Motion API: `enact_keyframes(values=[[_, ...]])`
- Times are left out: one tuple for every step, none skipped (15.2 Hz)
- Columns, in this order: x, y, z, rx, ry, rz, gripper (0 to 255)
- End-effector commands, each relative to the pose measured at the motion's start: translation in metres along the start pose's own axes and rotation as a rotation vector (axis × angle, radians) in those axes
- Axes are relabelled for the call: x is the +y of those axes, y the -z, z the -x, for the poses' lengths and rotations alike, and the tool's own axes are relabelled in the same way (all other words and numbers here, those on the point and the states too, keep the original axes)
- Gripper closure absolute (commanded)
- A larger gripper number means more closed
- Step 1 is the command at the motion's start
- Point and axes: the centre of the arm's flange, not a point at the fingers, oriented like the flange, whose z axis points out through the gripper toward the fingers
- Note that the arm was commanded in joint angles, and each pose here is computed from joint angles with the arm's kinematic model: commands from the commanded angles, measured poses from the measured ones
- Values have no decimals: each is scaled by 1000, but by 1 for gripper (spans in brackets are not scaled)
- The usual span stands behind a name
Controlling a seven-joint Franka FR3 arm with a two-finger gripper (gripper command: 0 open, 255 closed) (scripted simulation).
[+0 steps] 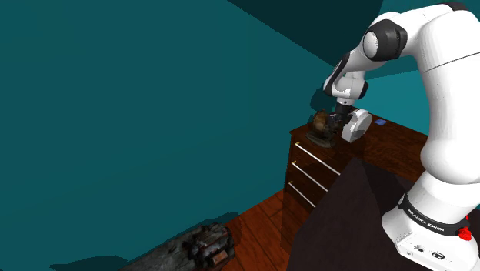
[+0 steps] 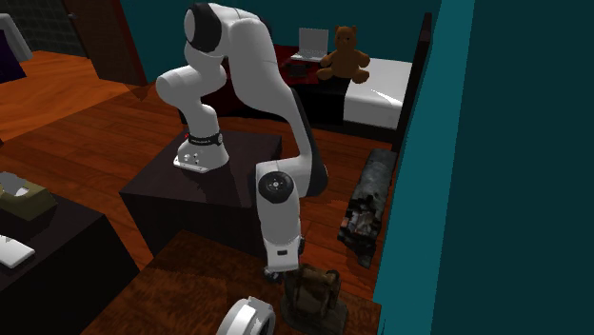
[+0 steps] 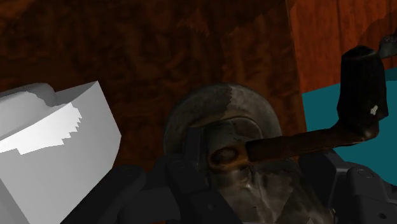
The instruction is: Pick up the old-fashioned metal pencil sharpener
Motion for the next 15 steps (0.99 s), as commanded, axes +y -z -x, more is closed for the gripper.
enact_keyframes(values=[[0,-1,0,0,0,0,255],[0,-1,0,0,0,0,255],[0,-1,0,0,0,0,255],[0,-1,0,0,0,0,255],[0,-1,0,0,0,0,255],[0,-1,0,0,0,0,255],[0,-1,0,0,0,0,255],[0,-1,0,0,0,0,255],[1,-1,0,0,0,0,255],[0,4,0,0,0,0,255],[0,9,0,0,0,0,255],[-1,15,0,0,0,0,255],[-1,20,0,0,0,0,255],[-1,25,0,0,0,0,255],[-2,30,1,0,0,0,255]])
